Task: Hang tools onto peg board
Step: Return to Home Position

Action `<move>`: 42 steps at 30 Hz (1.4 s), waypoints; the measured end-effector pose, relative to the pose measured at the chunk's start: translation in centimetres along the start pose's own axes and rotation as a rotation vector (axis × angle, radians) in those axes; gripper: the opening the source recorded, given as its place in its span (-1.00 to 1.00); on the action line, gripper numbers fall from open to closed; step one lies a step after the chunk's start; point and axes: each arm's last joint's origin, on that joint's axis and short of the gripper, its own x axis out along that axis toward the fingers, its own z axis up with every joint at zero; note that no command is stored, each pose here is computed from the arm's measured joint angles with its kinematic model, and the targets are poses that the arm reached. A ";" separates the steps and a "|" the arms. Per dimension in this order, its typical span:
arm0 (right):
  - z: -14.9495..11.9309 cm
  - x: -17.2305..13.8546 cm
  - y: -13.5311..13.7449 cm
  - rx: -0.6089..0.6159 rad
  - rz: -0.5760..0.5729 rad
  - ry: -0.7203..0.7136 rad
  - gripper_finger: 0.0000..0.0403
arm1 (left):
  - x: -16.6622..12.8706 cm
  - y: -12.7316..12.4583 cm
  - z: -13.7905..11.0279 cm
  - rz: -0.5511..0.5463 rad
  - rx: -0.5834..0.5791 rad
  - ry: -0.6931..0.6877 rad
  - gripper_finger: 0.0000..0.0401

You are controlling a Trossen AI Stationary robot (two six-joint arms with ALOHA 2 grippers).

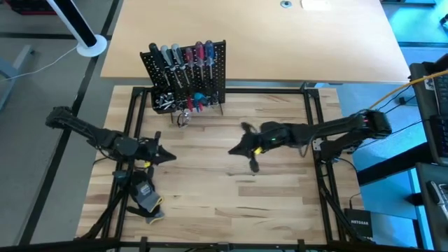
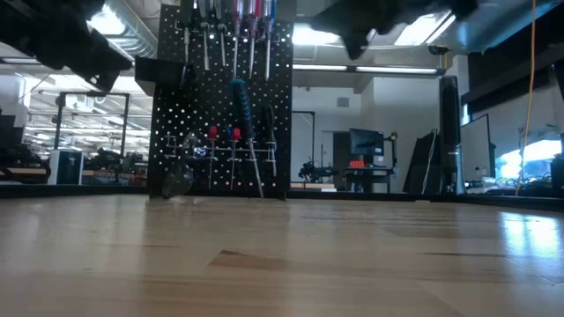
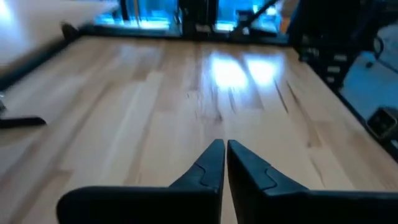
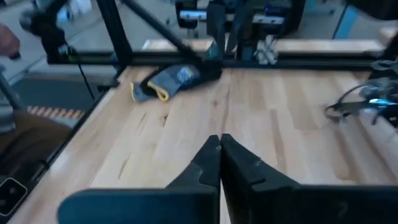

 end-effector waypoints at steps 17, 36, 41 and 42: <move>-5.7 -9.8 -1.5 0.083 -0.036 -0.321 -0.96 | -1.8 2.6 -2.3 0.120 -0.035 -0.193 -0.99; -12.9 -13.9 -0.9 0.147 -0.092 -0.455 -0.98 | -2.2 2.9 -3.5 0.089 -0.079 -0.205 -1.00; -14.1 -14.6 -0.7 0.161 -0.133 -0.503 -0.97 | -2.1 2.9 -3.4 0.089 -0.087 -0.229 -1.00; -14.2 -14.8 -0.7 0.166 -0.155 -0.506 -0.97 | -2.1 2.9 -3.4 0.088 -0.088 -0.238 -1.00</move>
